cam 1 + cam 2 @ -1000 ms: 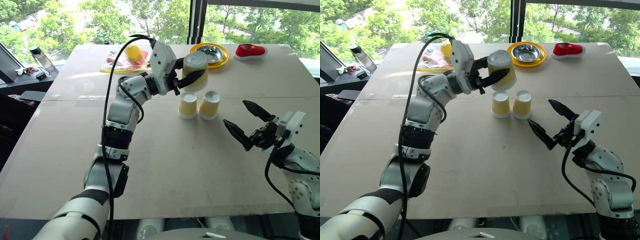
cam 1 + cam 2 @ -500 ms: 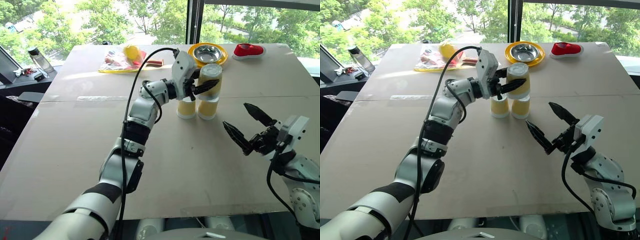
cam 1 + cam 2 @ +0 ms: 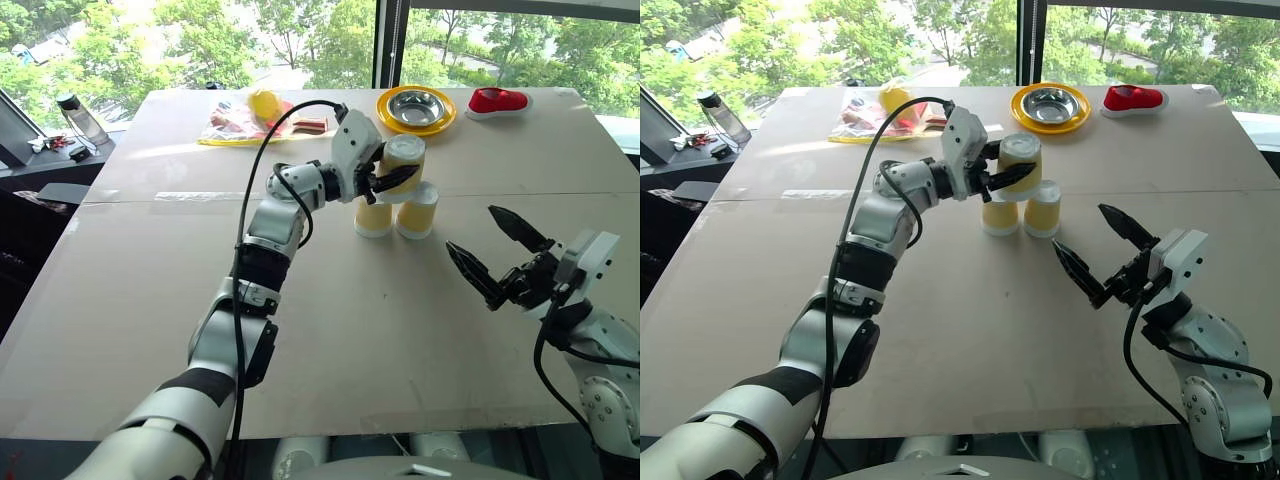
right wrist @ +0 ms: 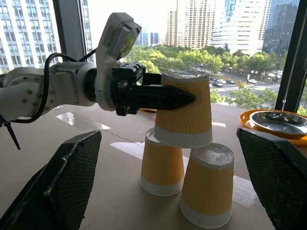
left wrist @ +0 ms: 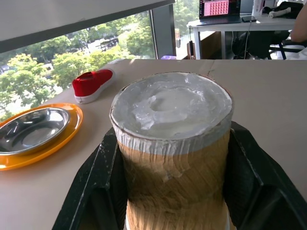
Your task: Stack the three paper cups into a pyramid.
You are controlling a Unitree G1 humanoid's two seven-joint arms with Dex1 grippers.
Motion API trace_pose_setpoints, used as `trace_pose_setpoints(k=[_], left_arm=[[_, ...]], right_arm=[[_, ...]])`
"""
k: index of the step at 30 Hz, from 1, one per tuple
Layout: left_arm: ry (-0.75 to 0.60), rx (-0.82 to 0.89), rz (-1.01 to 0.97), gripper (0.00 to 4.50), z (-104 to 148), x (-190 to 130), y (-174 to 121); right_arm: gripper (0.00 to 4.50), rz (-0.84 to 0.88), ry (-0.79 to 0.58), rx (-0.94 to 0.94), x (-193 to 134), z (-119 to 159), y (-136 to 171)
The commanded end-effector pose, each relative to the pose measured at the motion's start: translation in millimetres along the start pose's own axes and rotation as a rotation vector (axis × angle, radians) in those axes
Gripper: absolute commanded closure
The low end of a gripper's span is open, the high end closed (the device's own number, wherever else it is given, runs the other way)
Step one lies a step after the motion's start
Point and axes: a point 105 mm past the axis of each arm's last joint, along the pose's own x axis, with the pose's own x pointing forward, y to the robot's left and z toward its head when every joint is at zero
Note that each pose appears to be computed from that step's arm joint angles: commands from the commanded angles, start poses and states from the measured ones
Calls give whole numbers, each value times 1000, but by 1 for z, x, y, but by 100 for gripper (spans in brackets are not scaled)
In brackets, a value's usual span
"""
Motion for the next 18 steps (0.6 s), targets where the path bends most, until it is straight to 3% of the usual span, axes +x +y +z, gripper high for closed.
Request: trace_pose_setpoints(k=[1,5,6,9,10,18], left_arm=[[-7,57,4,239,6,-2,2],[-20,8,29,239,3,-4,4],[-30,-1,32,149,4,-4,4],[-46,-1,30,21,6,-3,3],[-53,-5,35,6,6,-3,3],[-173,-22,43,6,27,-2,4]], right_arm=[[0,24,-40,-22,2,12,4],[0,28,-43,-20,2,12,5],[0,27,-43,-20,2,12,4],[0,28,-42,-18,1,11,5],[0,29,-42,-18,1,11,5],[0,30,-44,-18,1,11,4]])
